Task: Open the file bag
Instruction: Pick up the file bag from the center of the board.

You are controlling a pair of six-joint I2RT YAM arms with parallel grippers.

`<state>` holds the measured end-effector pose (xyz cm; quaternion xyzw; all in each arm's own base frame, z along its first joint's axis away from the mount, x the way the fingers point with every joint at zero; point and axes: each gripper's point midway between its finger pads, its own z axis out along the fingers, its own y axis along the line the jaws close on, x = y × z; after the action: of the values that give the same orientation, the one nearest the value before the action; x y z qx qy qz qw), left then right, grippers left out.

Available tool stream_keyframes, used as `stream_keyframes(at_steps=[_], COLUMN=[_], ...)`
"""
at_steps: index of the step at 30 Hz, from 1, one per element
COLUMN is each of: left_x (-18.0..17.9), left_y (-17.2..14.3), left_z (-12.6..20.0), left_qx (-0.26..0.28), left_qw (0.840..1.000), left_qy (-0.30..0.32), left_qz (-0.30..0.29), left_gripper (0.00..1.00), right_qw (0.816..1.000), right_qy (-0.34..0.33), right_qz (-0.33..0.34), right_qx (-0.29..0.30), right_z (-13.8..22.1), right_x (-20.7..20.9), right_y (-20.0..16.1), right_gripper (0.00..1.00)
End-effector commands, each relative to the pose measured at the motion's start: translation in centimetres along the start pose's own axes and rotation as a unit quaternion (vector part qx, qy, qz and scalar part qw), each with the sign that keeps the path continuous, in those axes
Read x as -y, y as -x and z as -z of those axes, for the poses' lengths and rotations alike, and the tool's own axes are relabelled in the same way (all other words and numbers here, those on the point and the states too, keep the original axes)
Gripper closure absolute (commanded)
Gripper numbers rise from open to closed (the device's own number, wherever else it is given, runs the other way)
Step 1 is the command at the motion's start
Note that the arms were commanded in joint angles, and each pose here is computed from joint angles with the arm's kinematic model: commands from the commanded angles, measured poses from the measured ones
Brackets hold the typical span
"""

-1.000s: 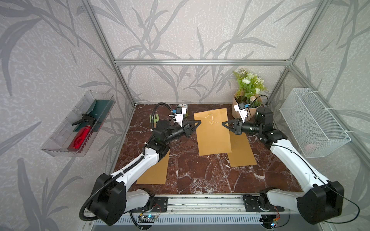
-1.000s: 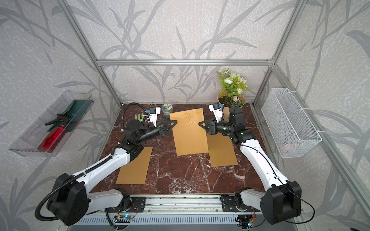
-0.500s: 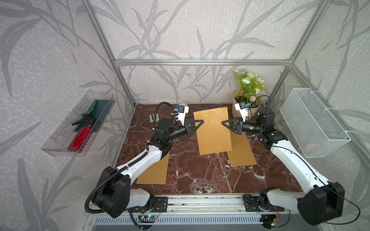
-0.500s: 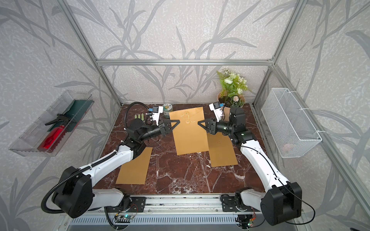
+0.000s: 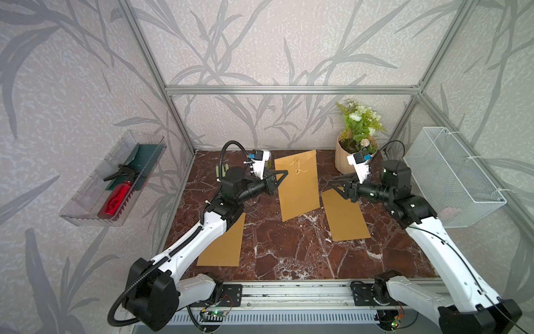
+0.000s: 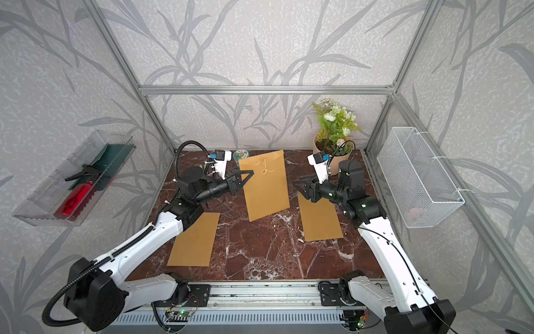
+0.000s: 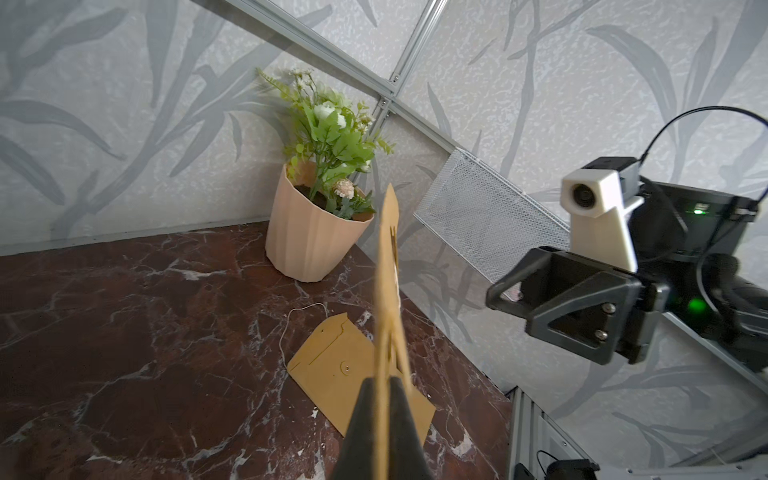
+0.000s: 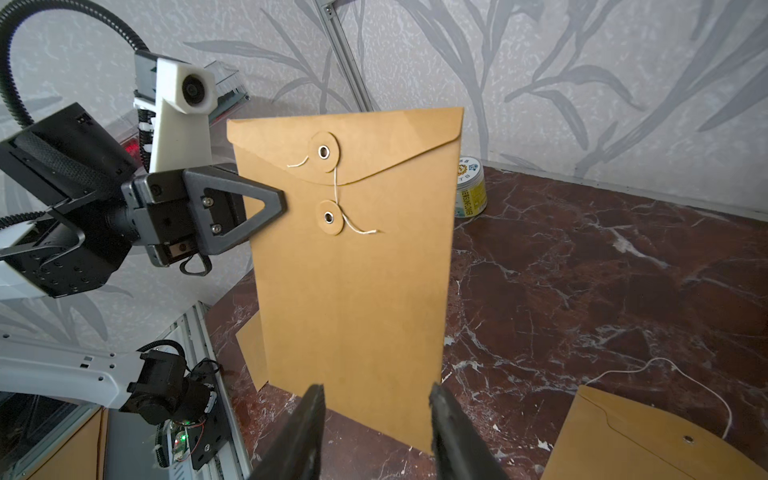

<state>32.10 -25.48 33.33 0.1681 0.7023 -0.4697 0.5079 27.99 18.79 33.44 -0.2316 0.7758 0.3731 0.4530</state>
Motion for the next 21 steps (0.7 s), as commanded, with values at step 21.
stream_keyframes(at_steps=[21], left_x=[2.2], left_y=[0.9], left_z=[0.6], left_qx=[0.022], left_qw=[0.999], left_qy=[-0.048], left_qz=[-0.007], left_gripper=[1.00], right_qw=[0.991], right_qy=[0.092], right_qz=[-0.091], right_qx=[-0.016], right_z=[-6.3], right_x=[-1.3], right_y=[1.7], right_gripper=[0.64])
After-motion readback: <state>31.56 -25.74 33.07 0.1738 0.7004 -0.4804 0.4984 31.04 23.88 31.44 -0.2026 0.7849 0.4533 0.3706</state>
